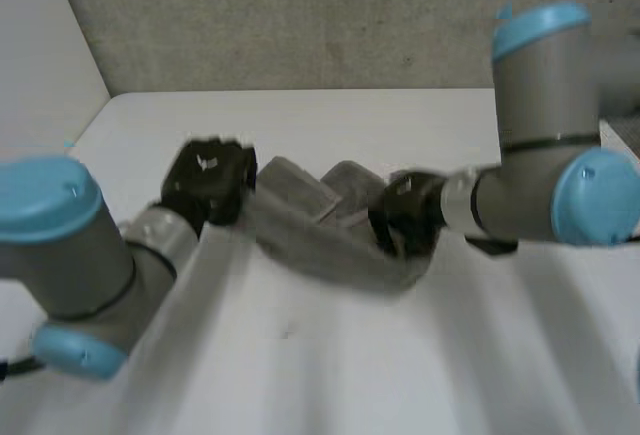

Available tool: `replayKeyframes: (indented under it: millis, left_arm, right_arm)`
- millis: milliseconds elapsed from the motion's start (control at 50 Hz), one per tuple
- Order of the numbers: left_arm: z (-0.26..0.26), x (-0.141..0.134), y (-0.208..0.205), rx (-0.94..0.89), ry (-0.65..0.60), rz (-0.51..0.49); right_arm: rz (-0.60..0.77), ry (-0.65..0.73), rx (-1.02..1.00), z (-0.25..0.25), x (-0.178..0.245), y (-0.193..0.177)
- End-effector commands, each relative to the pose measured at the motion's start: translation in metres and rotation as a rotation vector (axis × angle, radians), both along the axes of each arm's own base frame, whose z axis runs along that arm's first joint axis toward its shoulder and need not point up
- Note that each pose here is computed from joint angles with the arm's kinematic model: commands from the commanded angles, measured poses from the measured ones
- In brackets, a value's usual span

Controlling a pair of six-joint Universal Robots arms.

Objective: Fold the towel.

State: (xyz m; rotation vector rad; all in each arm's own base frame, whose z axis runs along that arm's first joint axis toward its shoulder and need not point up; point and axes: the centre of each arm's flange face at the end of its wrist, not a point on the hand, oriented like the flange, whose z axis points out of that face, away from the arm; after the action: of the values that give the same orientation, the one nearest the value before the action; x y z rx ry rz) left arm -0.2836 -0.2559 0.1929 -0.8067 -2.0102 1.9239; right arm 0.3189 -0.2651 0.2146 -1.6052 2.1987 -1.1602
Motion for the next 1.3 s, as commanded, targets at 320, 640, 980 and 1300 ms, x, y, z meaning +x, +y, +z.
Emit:
replayKeyframes:
  millis: [320,640,980,1300]
  left_arm:
    - [-0.018,0.017,0.077,0.055,-0.123,-0.080]
    - [-0.027,0.024,0.091,0.082,-0.148,-0.086]
    - [-0.030,0.026,0.089,0.086,-0.149,-0.074]
    - [0.009,0.025,0.062,-0.042,-0.082,-0.018]
  right_arm:
    - [-0.066,-0.216,-0.259,0.019,-0.023,-0.007]
    - [0.158,-0.220,-0.288,-0.006,0.011,-0.033]
    - [0.344,0.010,-0.146,-0.060,0.032,-0.006]
    - [0.105,-0.316,-0.388,0.054,0.012,-0.015]
